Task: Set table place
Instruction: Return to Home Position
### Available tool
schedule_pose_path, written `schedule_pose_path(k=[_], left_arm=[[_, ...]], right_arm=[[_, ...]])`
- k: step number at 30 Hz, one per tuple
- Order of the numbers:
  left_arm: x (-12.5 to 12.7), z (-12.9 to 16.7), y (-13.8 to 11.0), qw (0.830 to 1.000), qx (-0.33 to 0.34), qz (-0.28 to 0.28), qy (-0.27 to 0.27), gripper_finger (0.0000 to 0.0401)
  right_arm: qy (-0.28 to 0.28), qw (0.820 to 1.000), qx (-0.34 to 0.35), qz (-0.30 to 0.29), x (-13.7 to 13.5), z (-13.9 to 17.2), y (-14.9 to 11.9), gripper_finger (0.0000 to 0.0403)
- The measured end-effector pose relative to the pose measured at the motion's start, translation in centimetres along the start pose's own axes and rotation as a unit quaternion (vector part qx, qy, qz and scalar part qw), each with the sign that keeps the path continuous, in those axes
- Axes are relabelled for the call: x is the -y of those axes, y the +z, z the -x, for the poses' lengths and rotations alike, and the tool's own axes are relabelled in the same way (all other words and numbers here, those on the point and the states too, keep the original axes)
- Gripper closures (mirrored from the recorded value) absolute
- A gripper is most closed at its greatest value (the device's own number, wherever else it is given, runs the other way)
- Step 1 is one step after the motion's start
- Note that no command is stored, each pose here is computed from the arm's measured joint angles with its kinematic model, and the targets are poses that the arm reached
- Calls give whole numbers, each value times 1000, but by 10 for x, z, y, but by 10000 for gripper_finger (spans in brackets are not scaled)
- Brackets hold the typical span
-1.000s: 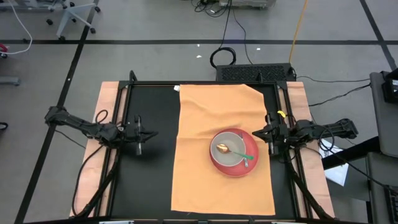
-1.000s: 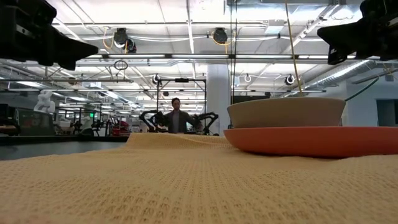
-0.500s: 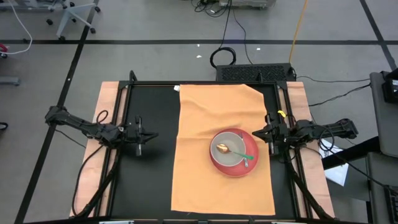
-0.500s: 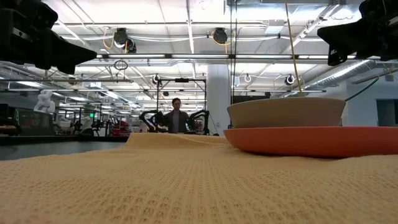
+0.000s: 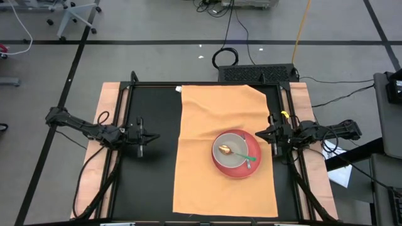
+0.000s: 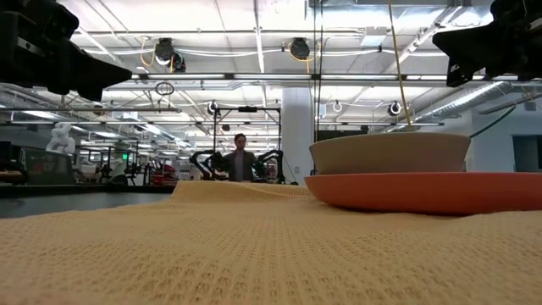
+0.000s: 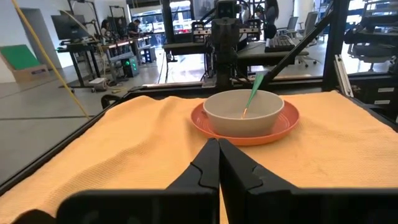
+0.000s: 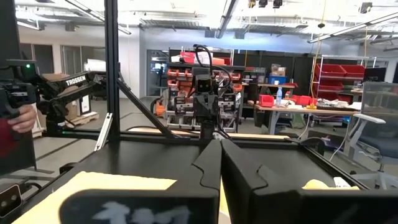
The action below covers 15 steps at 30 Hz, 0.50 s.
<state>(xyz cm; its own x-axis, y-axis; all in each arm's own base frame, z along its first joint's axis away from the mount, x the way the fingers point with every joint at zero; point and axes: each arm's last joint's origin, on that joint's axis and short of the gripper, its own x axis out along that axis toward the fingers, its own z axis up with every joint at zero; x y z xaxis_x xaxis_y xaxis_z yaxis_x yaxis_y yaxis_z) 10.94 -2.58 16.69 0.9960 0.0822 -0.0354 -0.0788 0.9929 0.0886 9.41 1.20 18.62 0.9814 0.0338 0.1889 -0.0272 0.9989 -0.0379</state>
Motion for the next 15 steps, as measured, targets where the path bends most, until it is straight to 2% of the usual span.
schedule_pose_path(k=[15], left_arm=[[0,0,0,1000,0,0,0,392]], right_arm=[[0,1000,0,1,0,0,0,403]])
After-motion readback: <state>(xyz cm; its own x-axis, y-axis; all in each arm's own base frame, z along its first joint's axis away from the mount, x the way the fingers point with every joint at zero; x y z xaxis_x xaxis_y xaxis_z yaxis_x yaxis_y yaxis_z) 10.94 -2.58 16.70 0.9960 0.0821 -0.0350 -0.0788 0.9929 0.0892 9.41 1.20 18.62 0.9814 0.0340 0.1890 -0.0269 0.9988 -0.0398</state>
